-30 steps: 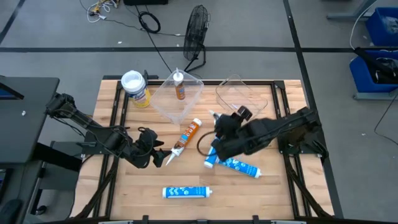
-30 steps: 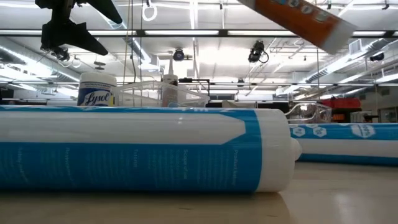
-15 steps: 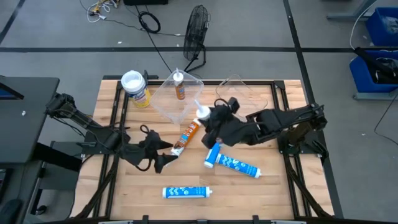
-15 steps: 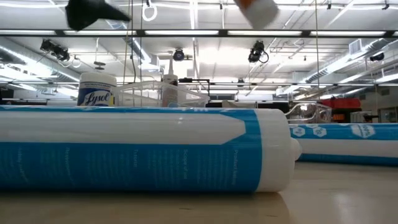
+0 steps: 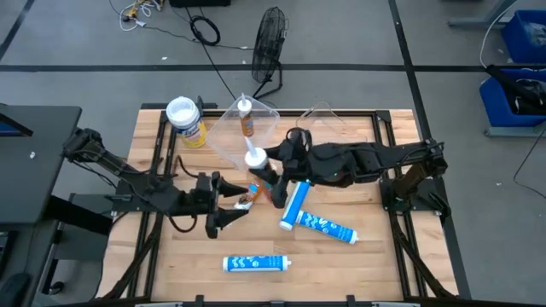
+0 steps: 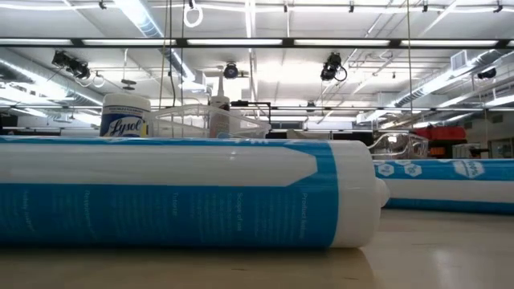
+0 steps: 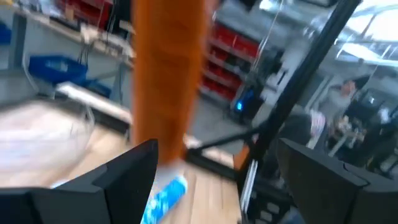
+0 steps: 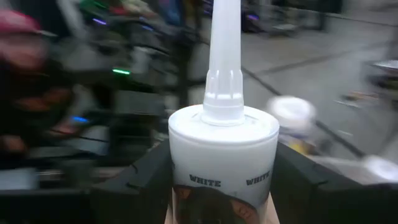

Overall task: Pick & place silicon tubes, Sealant and Lysol wipes
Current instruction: Put the bottom brown sealant into the white transparent bin

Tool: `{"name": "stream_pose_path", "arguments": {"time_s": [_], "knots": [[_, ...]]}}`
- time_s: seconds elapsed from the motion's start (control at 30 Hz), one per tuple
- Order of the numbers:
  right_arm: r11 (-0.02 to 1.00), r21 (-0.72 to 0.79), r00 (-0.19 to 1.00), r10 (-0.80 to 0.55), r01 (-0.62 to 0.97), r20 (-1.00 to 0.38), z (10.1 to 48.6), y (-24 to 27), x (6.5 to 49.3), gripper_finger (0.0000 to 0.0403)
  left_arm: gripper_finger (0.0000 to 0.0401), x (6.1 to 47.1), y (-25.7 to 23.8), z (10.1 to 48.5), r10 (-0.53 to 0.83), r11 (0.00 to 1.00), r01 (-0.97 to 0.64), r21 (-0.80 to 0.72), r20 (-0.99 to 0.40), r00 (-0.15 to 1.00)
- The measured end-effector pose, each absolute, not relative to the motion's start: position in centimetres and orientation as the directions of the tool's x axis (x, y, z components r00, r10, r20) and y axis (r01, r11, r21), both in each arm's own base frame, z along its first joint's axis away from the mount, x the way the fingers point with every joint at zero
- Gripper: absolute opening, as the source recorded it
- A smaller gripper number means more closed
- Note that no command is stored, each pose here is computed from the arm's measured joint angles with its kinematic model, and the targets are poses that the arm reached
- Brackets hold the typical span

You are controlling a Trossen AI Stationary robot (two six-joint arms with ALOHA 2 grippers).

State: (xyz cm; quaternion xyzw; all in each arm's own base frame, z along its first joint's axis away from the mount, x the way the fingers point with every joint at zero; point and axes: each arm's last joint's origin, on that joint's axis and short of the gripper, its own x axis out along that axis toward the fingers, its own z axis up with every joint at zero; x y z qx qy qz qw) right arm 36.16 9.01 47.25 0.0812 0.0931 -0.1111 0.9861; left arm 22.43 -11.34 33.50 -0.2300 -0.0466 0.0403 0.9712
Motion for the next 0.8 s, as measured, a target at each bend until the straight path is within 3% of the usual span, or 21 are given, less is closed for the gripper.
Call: {"name": "stream_pose_path", "arguments": {"time_s": [0.2, 0.47, 0.8], "knots": [[0.984, 0.166, 0.994, -0.051, 0.067, -0.099, 48.4, 9.4, 36.4, 0.021, 0.033, 22.6, -10.4, 34.9, 0.147, 0.901, -0.05, -0.431, 0.194, 0.97], [0.985, 0.167, 0.994, -0.02, 0.038, -0.107, 48.2, 9.5, 36.5, 0.021, 0.033, 22.8, -9.9, 35.4, 0.098, 0.949, -0.014, -0.314, 0.252, 0.963], [0.985, 0.174, 0.992, 0.01, 0.012, -0.126, 47.6, 9.3, 37.2, 0.021, 0.033, 23.3, -8.7, 35.9, 0.076, 0.949, 0.024, -0.315, 0.302, 0.95]]}}
